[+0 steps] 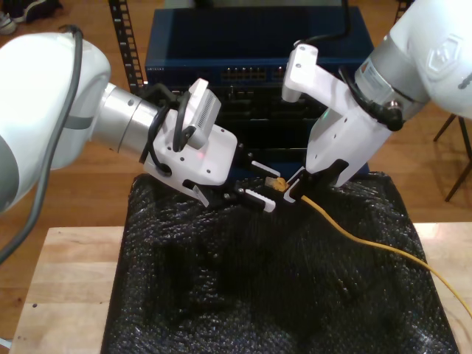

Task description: Grab the cable and plug it in

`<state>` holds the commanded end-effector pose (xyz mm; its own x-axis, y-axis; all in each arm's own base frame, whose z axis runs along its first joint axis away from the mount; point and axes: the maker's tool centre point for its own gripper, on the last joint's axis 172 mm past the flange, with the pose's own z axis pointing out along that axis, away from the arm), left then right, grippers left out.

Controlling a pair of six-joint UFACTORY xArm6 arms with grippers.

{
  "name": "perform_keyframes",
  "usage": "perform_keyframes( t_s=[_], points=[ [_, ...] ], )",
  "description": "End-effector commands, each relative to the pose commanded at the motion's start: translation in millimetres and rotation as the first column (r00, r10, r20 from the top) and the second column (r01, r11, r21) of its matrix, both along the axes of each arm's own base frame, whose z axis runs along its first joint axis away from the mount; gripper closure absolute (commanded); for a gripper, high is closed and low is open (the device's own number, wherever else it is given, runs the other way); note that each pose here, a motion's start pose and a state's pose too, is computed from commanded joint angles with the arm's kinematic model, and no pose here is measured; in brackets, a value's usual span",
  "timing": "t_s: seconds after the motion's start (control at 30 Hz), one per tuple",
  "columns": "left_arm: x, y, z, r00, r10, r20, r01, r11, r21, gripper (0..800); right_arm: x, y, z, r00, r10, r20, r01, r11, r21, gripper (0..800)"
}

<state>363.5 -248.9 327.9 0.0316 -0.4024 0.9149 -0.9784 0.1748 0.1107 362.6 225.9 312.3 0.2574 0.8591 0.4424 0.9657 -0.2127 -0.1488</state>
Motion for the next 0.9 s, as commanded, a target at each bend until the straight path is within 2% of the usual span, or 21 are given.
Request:
perform_keyframes(
  t_s=[0.23, 0.9],
  points=[
    [-0.8, -1.9, 7.2, 1.000, 0.003, -0.013, -0.003, 1.000, -0.029, 437, 0.3, -0.6, 0.6, 1.000, -0.002, 0.001, 0.002, 1.000, 0.000, 793],
    [2.7, 2.6, 4.4, 0.997, 0.033, -0.065, -0.034, 0.999, -0.018, 497, 0.8, -1.2, 2.7, 1.000, -0.004, 0.007, 0.004, 1.000, 0.002, 793]
  ],
)
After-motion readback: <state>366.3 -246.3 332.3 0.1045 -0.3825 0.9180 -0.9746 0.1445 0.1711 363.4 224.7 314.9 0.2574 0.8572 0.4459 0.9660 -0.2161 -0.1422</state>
